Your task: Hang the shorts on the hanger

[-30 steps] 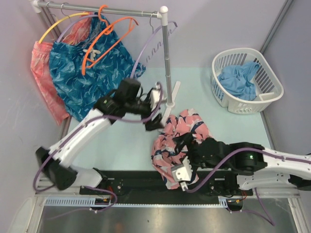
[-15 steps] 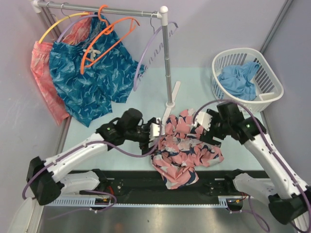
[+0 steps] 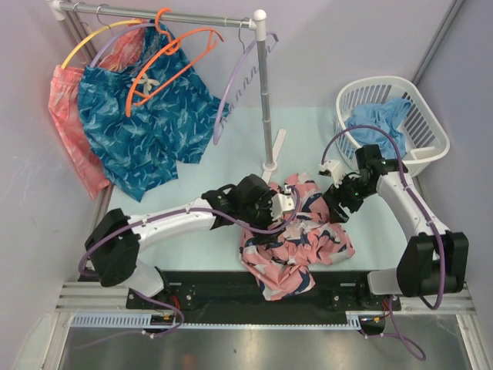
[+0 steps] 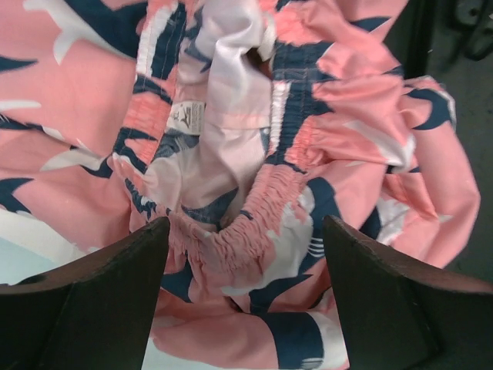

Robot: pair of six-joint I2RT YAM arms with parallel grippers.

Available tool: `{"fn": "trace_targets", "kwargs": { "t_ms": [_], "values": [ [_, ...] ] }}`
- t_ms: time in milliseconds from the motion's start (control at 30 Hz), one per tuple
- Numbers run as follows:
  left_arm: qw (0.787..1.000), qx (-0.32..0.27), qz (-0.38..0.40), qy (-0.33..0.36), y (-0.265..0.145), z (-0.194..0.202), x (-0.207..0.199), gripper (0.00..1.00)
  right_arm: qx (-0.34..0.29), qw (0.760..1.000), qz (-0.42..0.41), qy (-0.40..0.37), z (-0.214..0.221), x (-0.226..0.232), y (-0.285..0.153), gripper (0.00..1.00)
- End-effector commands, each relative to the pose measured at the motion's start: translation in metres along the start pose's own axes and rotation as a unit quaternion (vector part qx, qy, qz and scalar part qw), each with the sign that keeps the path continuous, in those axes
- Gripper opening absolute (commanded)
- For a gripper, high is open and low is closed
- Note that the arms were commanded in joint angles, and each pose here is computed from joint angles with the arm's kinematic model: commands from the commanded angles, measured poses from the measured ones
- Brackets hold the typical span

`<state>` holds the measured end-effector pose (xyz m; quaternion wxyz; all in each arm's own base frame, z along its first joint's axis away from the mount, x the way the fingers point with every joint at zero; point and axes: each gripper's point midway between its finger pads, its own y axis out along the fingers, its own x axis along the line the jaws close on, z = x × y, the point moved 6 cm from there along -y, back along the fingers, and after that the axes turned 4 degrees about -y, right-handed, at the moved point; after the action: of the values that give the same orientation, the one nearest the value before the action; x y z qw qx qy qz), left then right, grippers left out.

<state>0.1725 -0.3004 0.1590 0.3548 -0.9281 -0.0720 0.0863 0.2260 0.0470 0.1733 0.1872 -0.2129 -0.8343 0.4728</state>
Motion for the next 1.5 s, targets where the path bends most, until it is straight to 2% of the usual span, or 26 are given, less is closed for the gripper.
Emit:
{"fn": "trace_targets", "kwargs": {
  "t_ms": [0, 33, 67, 100, 133, 167, 233, 267, 300, 367, 467, 567, 600, 667, 733, 767, 800, 833, 933, 967, 1033, 1167, 1233, 1267, 1433, 1467],
  "values": [
    [0.999, 0.021, -0.026, -0.015, 0.003, -0.001, 0.006, 0.75, -0.026, 0.998, -0.034, 0.037, -0.006, -0.001, 0.012, 0.8],
    [0.999, 0.027, -0.029, -0.014, 0.003, 0.001, 0.006, 0.7, -0.023, 0.998, -0.041, 0.043, -0.005, -0.002, 0.016, 0.79],
    [0.999, 0.035, -0.027, -0.015, 0.003, 0.003, 0.006, 0.63, -0.02, 0.998, -0.045, 0.049, -0.002, -0.002, 0.018, 0.74],
    [0.999, 0.036, -0.028, -0.014, 0.001, 0.003, 0.006, 0.52, -0.019, 0.997, -0.05, 0.049, -0.001, -0.001, 0.02, 0.69],
    [0.999, 0.034, -0.026, -0.012, -0.002, 0.002, 0.004, 0.47, -0.016, 0.997, -0.057, 0.052, 0.001, 0.0, 0.02, 0.63],
    [0.999, 0.036, -0.024, -0.01, -0.006, 0.002, 0.002, 0.42, -0.018, 0.996, -0.066, 0.048, 0.001, 0.003, 0.021, 0.46],
    [0.999, 0.029, -0.021, 0.009, -0.015, -0.005, 0.0, 0.29, -0.019, 0.997, -0.064, 0.045, 0.002, 0.007, 0.015, 0.25],
    [0.999, 0.026, -0.027, 0.02, -0.028, -0.01, -0.002, 0.25, -0.021, 0.997, -0.055, 0.04, 0.001, 0.007, 0.012, 0.01],
    [0.999, 0.012, -0.036, 0.038, -0.039, -0.022, 0.0, 0.12, -0.027, 0.998, -0.04, 0.032, -0.001, 0.006, 0.006, 0.0],
    [0.996, -0.013, -0.064, 0.056, -0.068, -0.038, -0.001, 0.02, -0.052, 0.999, 0.013, 0.005, -0.008, 0.008, -0.016, 0.0],
    [0.99, -0.054, -0.097, 0.088, -0.111, -0.064, -0.005, 0.0, -0.134, 0.983, 0.119, -0.046, -0.037, 0.008, -0.066, 0.0],
    [0.984, -0.085, -0.122, 0.103, -0.144, -0.086, -0.009, 0.0, -0.23, 0.944, 0.22, -0.092, -0.076, 0.007, -0.123, 0.0],
    [0.978, -0.108, -0.135, 0.116, -0.161, -0.101, -0.01, 0.0, -0.266, 0.924, 0.252, -0.11, -0.09, 0.008, -0.144, 0.0],
    [0.974, -0.122, -0.146, 0.126, -0.176, -0.111, -0.012, 0.0, -0.313, 0.898, 0.283, -0.127, -0.113, 0.015, -0.181, 0.0],
    [0.967, -0.137, -0.156, 0.147, -0.192, -0.122, -0.015, 0.0, -0.328, 0.896, 0.27, -0.132, -0.126, 0.018, -0.191, 0.0],
    [0.967, -0.134, -0.155, 0.153, -0.195, -0.123, -0.015, 0.0, -0.332, 0.896, 0.263, -0.136, -0.132, 0.021, -0.2, 0.01],
    [0.966, -0.129, -0.145, 0.17, -0.196, -0.123, -0.017, 0.0, -0.304, 0.918, 0.229, -0.115, -0.127, 0.019, -0.185, 0.1],
    [0.97, -0.109, -0.134, 0.169, -0.194, -0.115, -0.019, 0.0, -0.294, 0.929, 0.2, -0.106, -0.125, 0.021, -0.176, 0.38],
    [0.978, -0.067, -0.072, 0.182, -0.18, -0.084, -0.031, 0.0, -0.23, 0.964, 0.115, -0.067, -0.106, 0.025, -0.136, 0.76],
    [0.981, -0.035, -0.054, 0.181, -0.165, -0.06, -0.031, 0.0, -0.213, 0.971, 0.095, -0.051, -0.101, 0.027, -0.125, 0.8],
    [0.981, -0.019, -0.041, 0.19, -0.158, -0.035, -0.034, 0.0, -0.183, 0.981, 0.06, -0.023, -0.092, 0.025, -0.1, 0.84],
    [0.981, 0.075, -0.021, 0.18, -0.116, 0.047, -0.029, 0.0, -0.138, 0.99, 0.015, -0.002, -0.08, 0.027, -0.057, 0.87],
    [0.981, 0.078, -0.025, 0.175, -0.106, 0.061, -0.027, 0.02, -0.105, 0.994, -0.009, -0.005, -0.072, 0.033, -0.032, 0.87],
    [0.981, 0.088, -0.02, 0.171, -0.101, 0.075, -0.029, 0.07, -0.096, 0.995, -0.016, -0.005, -0.072, 0.032, -0.021, 0.87],
    [0.981, 0.093, -0.016, 0.169, -0.091, 0.093, -0.029, 0.25, -0.064, 0.995, -0.081, -0.012, -0.067, 0.05, 0.021, 0.88],
    [0.981, 0.096, -0.014, 0.168, -0.09, 0.097, -0.029, 0.36, -0.06, 0.994, -0.088, -0.014, -0.066, 0.051, 0.027, 0.88]
  ]
}}
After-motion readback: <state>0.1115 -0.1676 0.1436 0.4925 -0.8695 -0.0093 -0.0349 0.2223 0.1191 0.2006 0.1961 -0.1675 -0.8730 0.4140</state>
